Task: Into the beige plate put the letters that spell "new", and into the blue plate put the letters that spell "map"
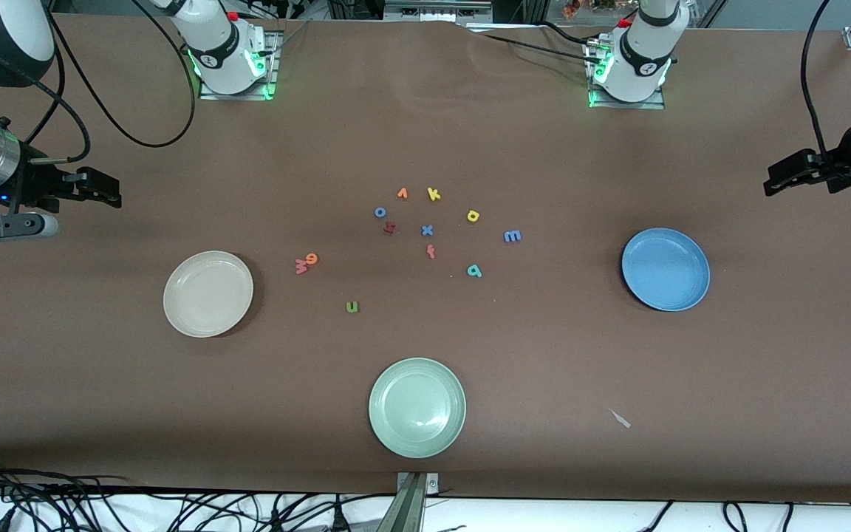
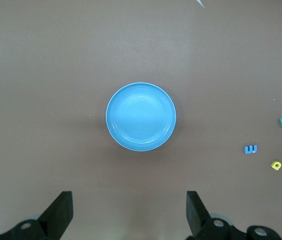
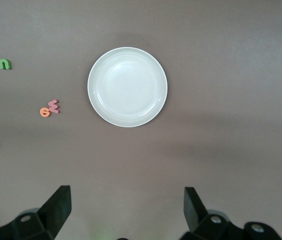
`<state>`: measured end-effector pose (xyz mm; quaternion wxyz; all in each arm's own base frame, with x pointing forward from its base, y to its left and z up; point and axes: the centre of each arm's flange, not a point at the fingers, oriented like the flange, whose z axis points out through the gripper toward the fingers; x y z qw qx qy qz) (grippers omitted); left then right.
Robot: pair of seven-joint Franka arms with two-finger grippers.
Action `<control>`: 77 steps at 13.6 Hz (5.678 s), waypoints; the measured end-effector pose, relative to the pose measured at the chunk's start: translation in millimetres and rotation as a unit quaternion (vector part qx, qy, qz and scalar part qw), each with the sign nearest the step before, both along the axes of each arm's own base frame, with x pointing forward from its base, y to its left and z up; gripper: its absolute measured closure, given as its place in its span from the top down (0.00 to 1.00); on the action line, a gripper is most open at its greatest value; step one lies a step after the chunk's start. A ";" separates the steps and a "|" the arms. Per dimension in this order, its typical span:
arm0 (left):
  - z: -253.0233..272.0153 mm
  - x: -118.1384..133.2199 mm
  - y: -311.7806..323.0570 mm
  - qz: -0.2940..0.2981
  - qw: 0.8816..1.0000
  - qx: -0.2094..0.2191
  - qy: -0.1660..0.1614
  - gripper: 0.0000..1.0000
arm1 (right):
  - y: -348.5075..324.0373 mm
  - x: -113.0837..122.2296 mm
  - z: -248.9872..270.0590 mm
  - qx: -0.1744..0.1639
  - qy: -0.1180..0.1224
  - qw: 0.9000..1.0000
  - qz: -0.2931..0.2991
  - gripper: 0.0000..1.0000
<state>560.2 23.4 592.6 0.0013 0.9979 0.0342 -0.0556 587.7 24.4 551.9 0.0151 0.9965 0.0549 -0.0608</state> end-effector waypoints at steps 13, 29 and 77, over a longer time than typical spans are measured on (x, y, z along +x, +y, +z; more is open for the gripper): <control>-1.3 0.2 -2.5 -0.005 1.000 0.000 0.001 1.00 | 2.2 0.8 1.7 0.001 -0.005 1.000 0.002 1.00; -2.2 0.3 -2.8 -0.007 1.000 -0.001 0.002 1.00 | 2.3 0.5 1.6 0.001 -0.004 1.000 0.002 1.00; -15.6 5.9 -5.5 -0.010 1.000 -0.002 0.014 1.00 | 29.0 1.8 -9.0 0.045 0.005 0.999 0.008 1.00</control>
